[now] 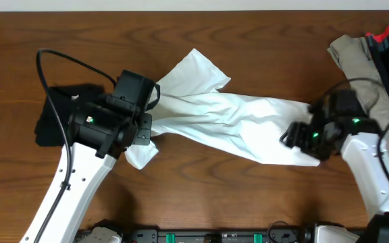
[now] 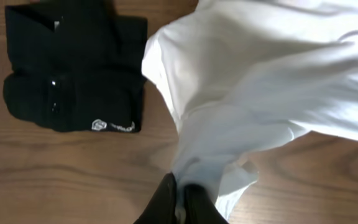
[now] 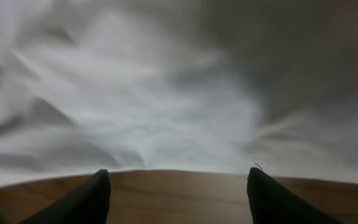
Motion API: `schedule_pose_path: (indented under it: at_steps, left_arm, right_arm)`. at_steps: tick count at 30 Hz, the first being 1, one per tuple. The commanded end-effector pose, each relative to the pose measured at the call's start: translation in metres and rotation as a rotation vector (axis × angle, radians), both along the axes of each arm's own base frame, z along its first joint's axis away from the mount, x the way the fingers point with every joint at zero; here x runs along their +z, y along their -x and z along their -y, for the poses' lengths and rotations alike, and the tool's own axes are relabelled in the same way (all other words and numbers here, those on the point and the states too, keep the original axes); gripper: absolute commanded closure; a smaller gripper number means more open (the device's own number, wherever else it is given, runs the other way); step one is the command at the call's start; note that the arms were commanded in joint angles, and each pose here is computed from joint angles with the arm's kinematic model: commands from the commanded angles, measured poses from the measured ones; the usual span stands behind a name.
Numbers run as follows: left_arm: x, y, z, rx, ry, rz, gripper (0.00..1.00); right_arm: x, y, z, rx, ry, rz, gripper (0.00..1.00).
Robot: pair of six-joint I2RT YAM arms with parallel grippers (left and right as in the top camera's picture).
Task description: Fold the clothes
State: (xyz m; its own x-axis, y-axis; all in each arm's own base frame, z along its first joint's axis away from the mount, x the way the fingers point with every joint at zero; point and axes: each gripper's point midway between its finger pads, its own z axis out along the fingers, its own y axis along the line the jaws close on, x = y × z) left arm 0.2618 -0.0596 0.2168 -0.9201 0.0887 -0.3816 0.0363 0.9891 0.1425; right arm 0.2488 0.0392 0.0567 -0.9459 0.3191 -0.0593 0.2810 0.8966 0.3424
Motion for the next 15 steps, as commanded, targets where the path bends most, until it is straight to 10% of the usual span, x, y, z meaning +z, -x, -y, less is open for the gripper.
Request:
schedule_pose_path:
  at_steps: [1,15]
  left_arm:
    - [0.006,-0.005,-0.007,0.030,-0.009,0.036,0.94]
    - [0.019,-0.006,-0.011,0.038,-0.019,0.077,0.94]
  right_arm:
    - [-0.019,0.019,-0.007,-0.011,-0.004,-0.065,0.29]
    - [-0.062,0.018,0.011,-0.123,0.104,0.009,0.30]
